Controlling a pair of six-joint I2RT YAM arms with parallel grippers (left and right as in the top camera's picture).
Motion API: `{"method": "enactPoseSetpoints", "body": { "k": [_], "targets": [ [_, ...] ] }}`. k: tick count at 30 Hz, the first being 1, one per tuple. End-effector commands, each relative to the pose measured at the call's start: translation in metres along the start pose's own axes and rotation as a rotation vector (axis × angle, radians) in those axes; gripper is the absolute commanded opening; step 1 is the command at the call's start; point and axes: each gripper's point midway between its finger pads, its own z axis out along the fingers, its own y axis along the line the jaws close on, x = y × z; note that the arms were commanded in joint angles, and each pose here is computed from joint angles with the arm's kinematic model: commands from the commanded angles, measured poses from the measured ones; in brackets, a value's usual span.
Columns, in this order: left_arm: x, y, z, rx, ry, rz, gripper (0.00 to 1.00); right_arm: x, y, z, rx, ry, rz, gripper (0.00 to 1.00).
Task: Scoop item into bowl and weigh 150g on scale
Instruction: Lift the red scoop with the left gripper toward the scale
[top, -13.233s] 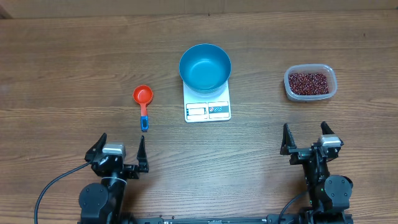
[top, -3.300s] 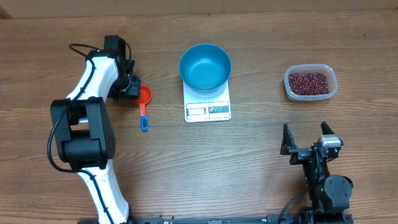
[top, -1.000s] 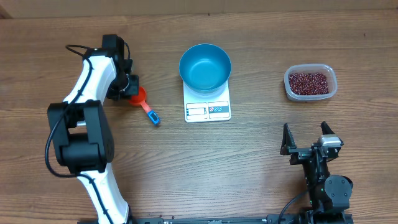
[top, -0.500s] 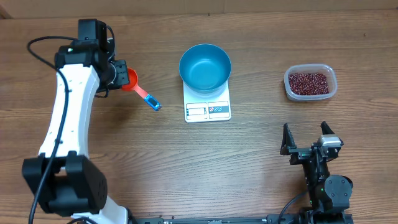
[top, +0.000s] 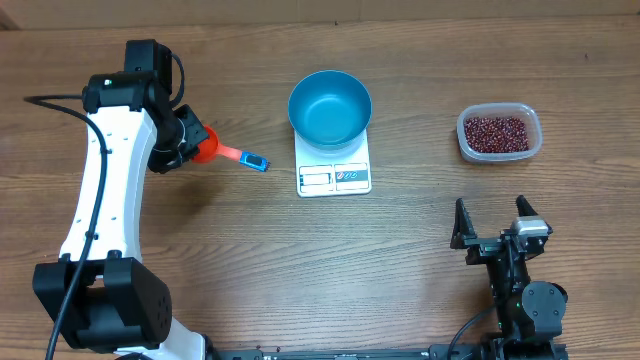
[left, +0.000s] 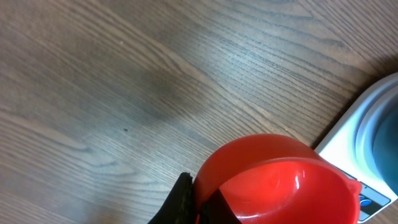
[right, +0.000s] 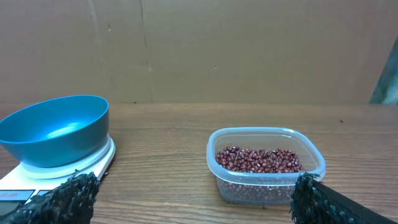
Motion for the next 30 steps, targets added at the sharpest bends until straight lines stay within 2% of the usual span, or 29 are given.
{"method": "enactPoseSetpoints", "body": {
  "k": [1, 10, 30],
  "targets": [
    [0.0002, -0.0058, -0.0105, 0.026, -0.014, -0.068, 0.04, 0.0015, -0.0026, 0.0000, 0.013, -0.006, -0.001, 1.00],
    [0.0059, -0.0022, -0.0104, 0.009, 0.008, -0.166, 0.04, 0.0015, -0.0026, 0.0000, 0.013, -0.006, -0.001, 1.00],
    [0.0049, 0.0009, -0.0104, -0.007, -0.001, -0.189, 0.04, 0.0015, -0.0026, 0.0000, 0.013, -0.006, -0.001, 1.00]
  ]
}}
